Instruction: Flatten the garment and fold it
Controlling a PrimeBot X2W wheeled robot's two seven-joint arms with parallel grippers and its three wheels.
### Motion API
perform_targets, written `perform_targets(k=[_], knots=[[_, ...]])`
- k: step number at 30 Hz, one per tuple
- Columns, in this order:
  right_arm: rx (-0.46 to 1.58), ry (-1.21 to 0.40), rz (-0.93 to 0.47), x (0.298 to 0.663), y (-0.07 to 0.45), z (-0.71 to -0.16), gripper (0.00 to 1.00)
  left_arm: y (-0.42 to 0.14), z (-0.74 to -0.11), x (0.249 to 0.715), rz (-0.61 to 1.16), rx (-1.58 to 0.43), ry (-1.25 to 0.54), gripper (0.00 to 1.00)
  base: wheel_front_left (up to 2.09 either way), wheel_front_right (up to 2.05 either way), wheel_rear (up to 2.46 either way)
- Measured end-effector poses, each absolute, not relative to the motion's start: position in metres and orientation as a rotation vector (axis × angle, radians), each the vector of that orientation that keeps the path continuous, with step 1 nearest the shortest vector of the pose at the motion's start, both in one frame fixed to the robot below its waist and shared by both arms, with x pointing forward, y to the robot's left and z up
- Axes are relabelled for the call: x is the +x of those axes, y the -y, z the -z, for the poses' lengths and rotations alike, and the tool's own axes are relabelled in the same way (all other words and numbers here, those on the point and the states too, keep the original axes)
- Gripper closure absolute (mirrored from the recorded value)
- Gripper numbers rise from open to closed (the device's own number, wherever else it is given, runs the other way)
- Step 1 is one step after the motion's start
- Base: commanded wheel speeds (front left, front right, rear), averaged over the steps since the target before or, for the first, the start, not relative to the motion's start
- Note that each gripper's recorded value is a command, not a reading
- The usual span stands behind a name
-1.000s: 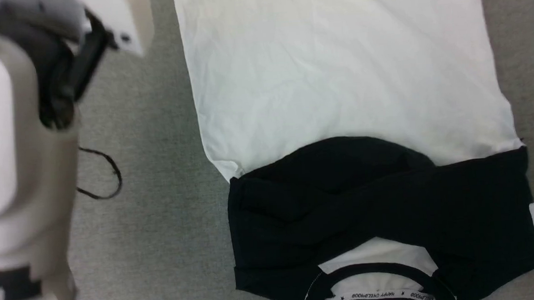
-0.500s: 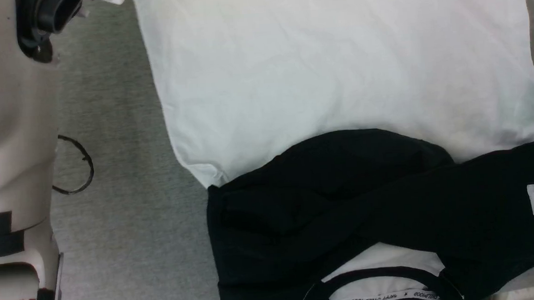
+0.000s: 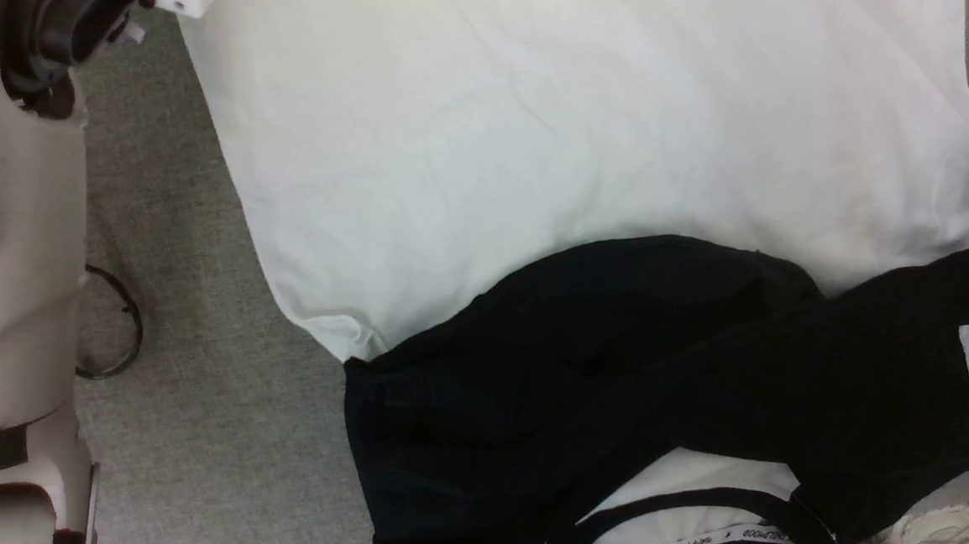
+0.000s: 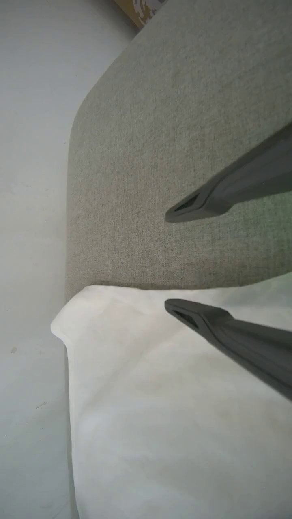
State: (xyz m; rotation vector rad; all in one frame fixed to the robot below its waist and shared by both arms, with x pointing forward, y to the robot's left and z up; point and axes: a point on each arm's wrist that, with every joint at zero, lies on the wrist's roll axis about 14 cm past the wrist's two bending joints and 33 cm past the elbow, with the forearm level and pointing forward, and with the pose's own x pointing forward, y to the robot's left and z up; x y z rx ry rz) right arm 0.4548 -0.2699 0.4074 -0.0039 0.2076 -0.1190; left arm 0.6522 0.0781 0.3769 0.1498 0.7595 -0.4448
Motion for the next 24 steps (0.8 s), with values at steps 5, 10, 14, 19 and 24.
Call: perform_targets(k=[5,10,14,19,24], knots=[[-0.029,-0.168,0.079,0.465,0.266,-0.422,0.0,-0.083,-0.385,0.648,0.438,0.149,-0.722,1.0,0.0,0.0,0.0],[-0.08,-0.083,-0.009,0.487,0.254,-0.456,0.0,-0.093,-0.393,0.637,0.422,0.141,-0.716,1.0,0.0,0.0,0.0],[-0.115,0.033,-0.095,0.515,0.24,-0.503,0.0,-0.101,-0.403,0.629,0.408,0.134,-0.711,1.0,0.0,0.0,0.0],[-0.092,0.086,-0.183,0.553,0.22,-0.545,0.0,-0.108,-0.417,0.624,0.394,0.128,-0.686,1.0,0.0,0.0,0.0],[-0.124,-0.051,-0.178,0.601,0.229,-0.541,0.0,-0.104,-0.416,0.622,0.407,0.107,-0.678,1.0,0.0,0.0,0.0]])
